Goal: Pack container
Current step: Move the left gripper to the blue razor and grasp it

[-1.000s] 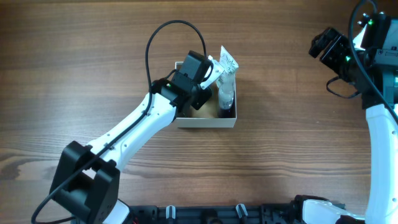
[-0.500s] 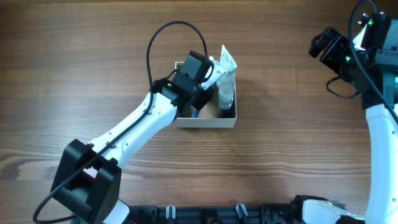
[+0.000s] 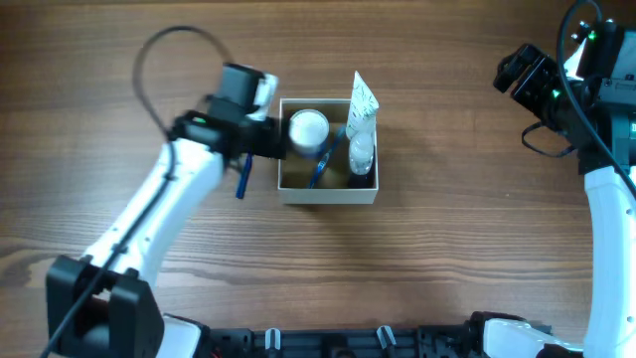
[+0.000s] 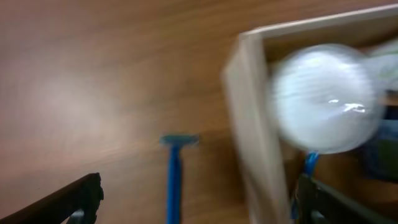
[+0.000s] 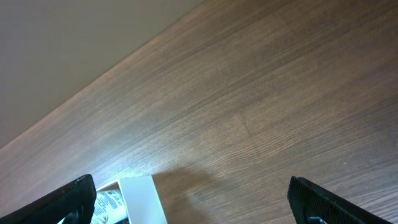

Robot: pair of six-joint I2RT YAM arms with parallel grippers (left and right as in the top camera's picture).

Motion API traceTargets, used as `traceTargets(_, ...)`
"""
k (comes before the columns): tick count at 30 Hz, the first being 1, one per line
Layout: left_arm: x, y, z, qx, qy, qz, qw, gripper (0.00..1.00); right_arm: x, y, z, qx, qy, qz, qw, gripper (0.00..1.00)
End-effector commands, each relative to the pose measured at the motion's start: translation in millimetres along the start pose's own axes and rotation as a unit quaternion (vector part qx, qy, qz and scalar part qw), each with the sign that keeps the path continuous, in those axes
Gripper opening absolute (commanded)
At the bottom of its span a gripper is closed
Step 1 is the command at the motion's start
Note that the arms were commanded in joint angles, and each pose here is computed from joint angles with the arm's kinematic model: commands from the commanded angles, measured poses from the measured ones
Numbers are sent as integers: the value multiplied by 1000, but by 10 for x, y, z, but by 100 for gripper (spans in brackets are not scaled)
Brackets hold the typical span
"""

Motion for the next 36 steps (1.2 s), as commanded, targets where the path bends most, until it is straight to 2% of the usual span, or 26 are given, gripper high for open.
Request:
traceTargets(1, -46, 357, -109, -40, 54, 95, 993, 94, 1, 4, -27, 4, 5, -4, 1000, 100)
traceTargets(3, -98, 489, -213, -32, 74, 114, 990, 82, 1, 4, -27, 4, 5, -4, 1000, 100)
traceTargets(7, -184, 549, -462, -22, 115, 122, 986, 80, 1, 4, -27, 4, 5, -4, 1000, 100)
traceTargets(9, -243, 525, -595, -21, 137, 103, 985, 73, 1, 4, -27, 4, 5, -4, 1000, 100)
traceTargets(16, -442, 493, -995, -11, 199, 92, 976, 57, 1, 4, -27, 4, 5, -4, 1000, 100)
traceTargets(25, -518, 501, -1186, 7, 214, 81, 974, 51, 1, 4, -27, 4, 5, -4, 1000, 100)
traceTargets(30, -531, 451, -1193, 45, 209, 55, 975, 30, 1, 4, -27, 4, 5, -4, 1000, 100)
traceTargets(36, -545, 347, -1193, 80, 202, 21, 976, 28, 1, 4, -27, 4, 5, -4, 1000, 100)
Point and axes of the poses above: each gripper's point midway between its finger pads, its own z axis back along the fingers, its own y axis along the line the jaws close on, x = y × z, the point moved 9 cm from there along z, back along the fingers, and after that the axes turned 8 degrees about z, right-handed, at the moved point
